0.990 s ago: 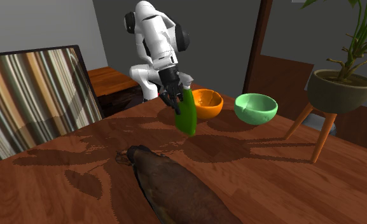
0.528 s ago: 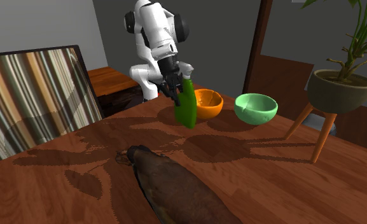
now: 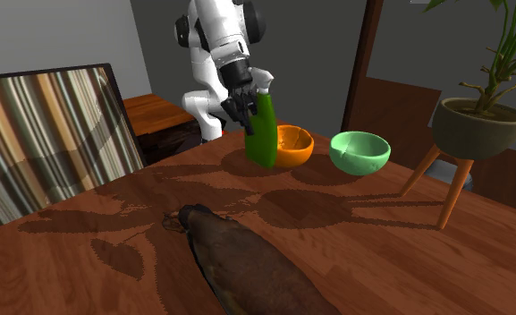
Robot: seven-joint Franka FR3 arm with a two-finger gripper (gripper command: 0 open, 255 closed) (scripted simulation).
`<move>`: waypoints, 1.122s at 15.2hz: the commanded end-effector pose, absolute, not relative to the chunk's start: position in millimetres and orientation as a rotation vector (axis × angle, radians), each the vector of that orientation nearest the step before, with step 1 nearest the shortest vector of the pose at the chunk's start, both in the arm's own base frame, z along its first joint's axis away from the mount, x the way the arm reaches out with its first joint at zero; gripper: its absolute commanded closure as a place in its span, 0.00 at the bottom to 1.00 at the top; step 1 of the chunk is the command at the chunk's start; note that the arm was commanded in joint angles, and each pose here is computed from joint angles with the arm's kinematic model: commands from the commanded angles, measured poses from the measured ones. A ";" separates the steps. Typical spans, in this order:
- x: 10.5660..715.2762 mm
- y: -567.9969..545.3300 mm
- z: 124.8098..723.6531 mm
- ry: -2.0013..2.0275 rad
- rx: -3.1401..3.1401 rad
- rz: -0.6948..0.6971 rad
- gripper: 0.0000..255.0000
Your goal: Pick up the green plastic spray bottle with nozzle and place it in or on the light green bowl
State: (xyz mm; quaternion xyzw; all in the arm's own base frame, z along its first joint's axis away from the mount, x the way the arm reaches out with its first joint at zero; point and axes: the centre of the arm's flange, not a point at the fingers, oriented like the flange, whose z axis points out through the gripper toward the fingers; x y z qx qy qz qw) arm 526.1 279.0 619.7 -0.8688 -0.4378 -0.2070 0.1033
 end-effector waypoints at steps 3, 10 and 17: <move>524.5 278.6 640.0 -1.292 -2.563 -0.610 1.00; 524.5 278.6 677.0 -1.292 -2.563 -0.610 1.00; 498.2 324.2 685.8 -1.292 -2.563 -0.610 1.00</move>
